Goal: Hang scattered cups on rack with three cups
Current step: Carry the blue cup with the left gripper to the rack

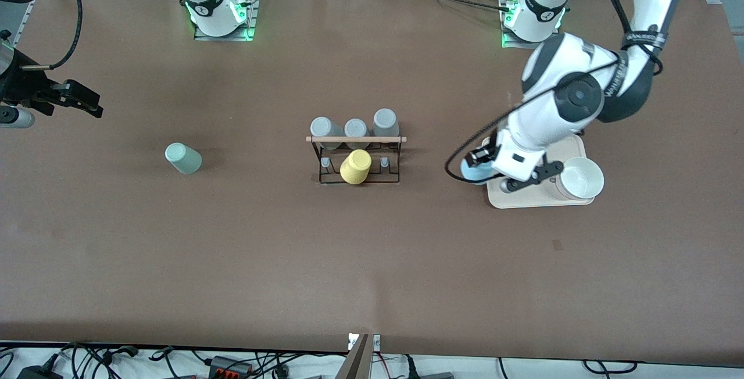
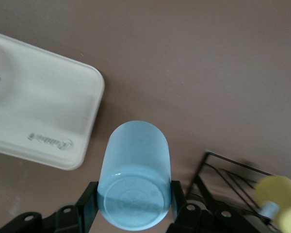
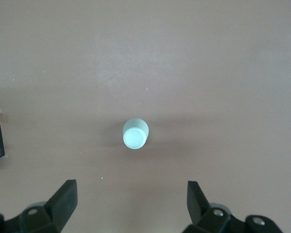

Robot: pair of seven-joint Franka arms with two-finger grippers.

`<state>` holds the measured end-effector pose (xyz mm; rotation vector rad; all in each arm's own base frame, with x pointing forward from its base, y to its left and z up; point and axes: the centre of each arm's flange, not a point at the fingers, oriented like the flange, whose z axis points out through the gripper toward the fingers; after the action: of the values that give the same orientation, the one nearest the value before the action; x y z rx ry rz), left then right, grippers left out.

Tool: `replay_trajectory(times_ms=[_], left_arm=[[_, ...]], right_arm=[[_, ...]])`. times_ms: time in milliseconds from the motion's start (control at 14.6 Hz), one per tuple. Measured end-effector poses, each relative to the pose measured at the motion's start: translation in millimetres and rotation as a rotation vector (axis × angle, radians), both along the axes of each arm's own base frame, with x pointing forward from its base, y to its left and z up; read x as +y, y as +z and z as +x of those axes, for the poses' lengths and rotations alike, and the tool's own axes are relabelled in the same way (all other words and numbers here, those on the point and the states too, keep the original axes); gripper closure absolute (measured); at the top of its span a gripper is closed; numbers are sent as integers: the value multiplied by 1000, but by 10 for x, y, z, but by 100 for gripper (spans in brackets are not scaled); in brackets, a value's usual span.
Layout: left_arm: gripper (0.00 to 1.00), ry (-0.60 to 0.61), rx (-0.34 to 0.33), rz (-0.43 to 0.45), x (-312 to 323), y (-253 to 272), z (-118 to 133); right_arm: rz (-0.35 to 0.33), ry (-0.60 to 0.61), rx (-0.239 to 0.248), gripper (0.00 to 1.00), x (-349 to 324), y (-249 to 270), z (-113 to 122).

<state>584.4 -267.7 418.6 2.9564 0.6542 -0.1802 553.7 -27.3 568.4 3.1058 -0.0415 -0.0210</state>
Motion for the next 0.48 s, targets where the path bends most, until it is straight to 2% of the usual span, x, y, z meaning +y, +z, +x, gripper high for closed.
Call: replay_trajectory(times_ms=[275,480], left_arm=[[37,90,-18,-36,-687,285,-173],[37,143,4,-59,-1126,238,-208]], right_arm=[[0,0,0,0,-1,0,0],[0,0,0,0,-1,0,0]])
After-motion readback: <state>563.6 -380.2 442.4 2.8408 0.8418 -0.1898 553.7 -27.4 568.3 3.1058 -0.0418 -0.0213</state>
